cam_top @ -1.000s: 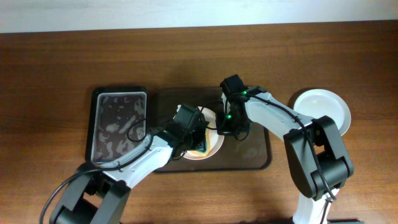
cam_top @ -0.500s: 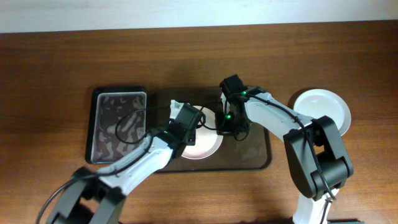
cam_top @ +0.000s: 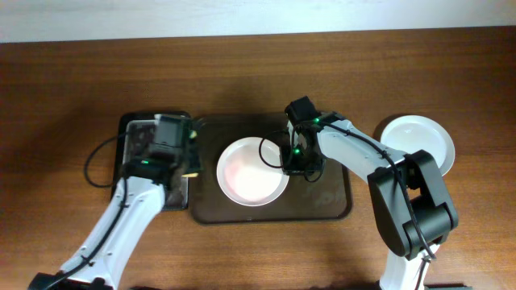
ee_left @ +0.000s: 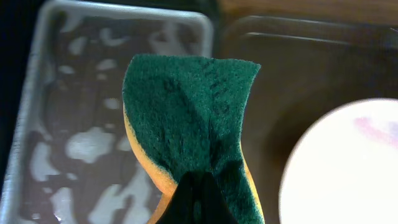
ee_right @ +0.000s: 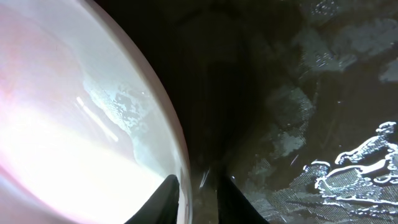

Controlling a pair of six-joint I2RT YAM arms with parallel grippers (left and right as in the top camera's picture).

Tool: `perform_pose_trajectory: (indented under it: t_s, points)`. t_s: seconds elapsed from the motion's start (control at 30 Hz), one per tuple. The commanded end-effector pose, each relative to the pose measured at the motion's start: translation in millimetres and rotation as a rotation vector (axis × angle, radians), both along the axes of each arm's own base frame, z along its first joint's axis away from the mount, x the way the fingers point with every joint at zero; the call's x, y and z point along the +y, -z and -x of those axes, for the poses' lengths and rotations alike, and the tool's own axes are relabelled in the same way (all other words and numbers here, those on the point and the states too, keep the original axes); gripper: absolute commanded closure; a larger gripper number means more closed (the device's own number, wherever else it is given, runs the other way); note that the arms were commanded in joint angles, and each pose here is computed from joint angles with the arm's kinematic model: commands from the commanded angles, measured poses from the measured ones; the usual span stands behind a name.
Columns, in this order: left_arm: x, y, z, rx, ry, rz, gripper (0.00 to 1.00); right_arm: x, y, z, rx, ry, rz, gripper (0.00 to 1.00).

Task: Clean dirty plates on tray and stack at the side
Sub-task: 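Return the sponge to the grey tray with the left gripper, then lift the white plate with the right gripper and carry it right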

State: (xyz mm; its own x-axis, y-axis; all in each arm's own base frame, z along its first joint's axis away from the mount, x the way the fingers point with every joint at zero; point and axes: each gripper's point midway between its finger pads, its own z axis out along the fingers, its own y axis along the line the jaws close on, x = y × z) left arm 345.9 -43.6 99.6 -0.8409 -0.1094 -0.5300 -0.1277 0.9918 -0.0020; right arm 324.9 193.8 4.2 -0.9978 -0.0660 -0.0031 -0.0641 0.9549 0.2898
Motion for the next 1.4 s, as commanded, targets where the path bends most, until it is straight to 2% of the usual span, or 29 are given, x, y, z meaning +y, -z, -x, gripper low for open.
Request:
perform_pose_trajectory:
  t_s: [0.0, 0.1, 0.3, 0.37, 0.43, 0.5, 0.57, 0.83, 1.0, 1.17, 1.37]
  points:
    - [24.8, 6.3, -7.2, 0.030, 0.003, 0.053, 1.00, -4.6, 9.0, 8.8, 0.024, -0.009, 0.028, 0.84]
    - [27.3, 27.5, -11.6, 0.078, 0.119, 0.089, 1.00, -3.6, 9.3, 6.3, 0.014, -0.009, 0.025, 0.96]
    - [38.6, 67.1, -10.4, 0.175, 0.108, 0.084, 1.00, -10.5, 3.4, -2.4, -0.002, 0.014, 0.027, 0.96]
    - [38.6, 68.9, -9.5, 0.182, 0.108, 0.085, 0.64, -20.1, -7.1, -10.8, -0.025, 0.026, 0.049, 0.96]
    - [38.4, 69.0, -9.2, 0.183, 0.108, 0.086, 0.52, -32.2, -25.2, -20.2, -0.076, 0.039, 0.100, 0.96]
    - [38.2, 69.6, -7.7, 0.190, 0.108, 0.086, 0.51, -35.7, -42.1, -26.7, -0.133, 0.024, 0.115, 0.96]
    - [38.3, 70.4, -5.6, 0.199, 0.107, 0.086, 0.44, -50.5, -62.3, -31.4, -0.199, 0.041, 0.186, 0.96]
    - [38.2, 71.3, -3.2, 0.210, 0.107, 0.088, 0.37, -100.1, -114.3, -31.3, -0.374, 0.076, 0.484, 0.96]
    - [38.1, 71.3, -3.2, 0.210, 0.107, 0.087, 0.34, -87.8, -137.8, -30.3, -0.518, 0.042, 0.643, 0.96]
    - [38.2, 71.3, -3.2, 0.210, 0.107, 0.087, 0.34, -58.6, -177.1, -28.1, -0.769, -0.040, 0.863, 0.96]
    - [38.2, 71.2, -3.3, 0.209, 0.107, 0.087, 0.33, -23.8, -215.8, -20.4, -1.007, -0.046, 0.964, 0.96]
